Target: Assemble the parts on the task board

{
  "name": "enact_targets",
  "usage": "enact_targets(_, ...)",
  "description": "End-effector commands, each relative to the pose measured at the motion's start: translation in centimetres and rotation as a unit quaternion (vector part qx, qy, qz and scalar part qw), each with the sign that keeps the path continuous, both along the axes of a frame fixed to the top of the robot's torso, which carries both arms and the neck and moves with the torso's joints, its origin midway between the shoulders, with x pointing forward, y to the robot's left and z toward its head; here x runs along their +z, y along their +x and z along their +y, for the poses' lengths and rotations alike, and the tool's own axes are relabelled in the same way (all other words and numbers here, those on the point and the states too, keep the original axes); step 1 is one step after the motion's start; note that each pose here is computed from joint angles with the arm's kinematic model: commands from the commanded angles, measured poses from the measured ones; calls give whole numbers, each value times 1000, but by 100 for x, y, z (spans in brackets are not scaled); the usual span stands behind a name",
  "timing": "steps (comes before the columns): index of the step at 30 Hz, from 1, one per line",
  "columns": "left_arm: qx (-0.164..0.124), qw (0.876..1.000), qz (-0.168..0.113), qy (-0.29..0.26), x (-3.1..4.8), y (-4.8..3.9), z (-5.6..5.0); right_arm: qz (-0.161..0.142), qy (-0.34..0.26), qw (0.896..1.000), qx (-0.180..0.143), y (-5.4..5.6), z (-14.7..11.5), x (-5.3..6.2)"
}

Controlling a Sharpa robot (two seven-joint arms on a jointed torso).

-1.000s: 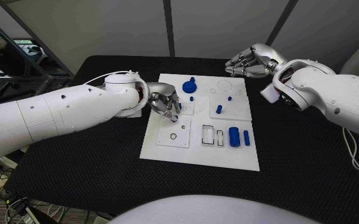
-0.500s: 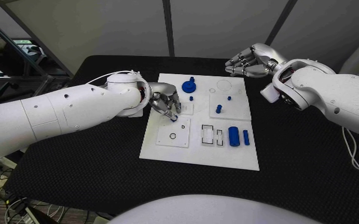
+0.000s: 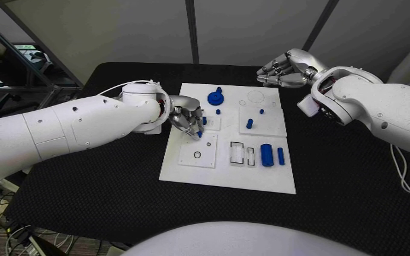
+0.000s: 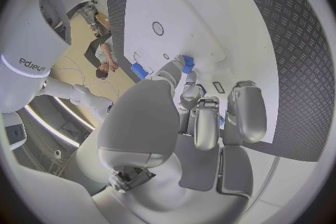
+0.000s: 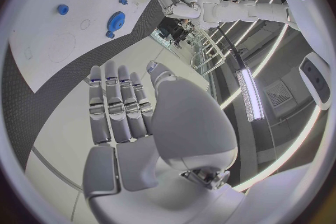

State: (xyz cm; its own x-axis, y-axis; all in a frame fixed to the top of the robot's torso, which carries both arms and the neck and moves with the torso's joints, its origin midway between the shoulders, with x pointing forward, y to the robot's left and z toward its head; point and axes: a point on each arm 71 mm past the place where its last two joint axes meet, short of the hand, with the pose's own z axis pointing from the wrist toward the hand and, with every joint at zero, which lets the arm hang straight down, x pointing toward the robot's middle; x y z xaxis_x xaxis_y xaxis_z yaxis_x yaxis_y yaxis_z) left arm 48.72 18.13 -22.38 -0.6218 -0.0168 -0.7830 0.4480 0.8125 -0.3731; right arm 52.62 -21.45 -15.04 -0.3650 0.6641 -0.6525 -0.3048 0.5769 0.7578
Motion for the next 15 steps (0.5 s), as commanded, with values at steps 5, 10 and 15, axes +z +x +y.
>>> enact_targets(5, 0, 1000, 14, 11, -20, -1, 4, -1, 1, 1000, 7, 0, 17, 11)
enact_targets(10, 1, 1000, 11, 12, -24, 13, -5, -2, 1, 1000, 7, 0, 18, 11)
enact_targets(15, 0, 1000, -1, 17, -24, 30, -23, -2, 1, 1000, 7, -1, 19, 11)
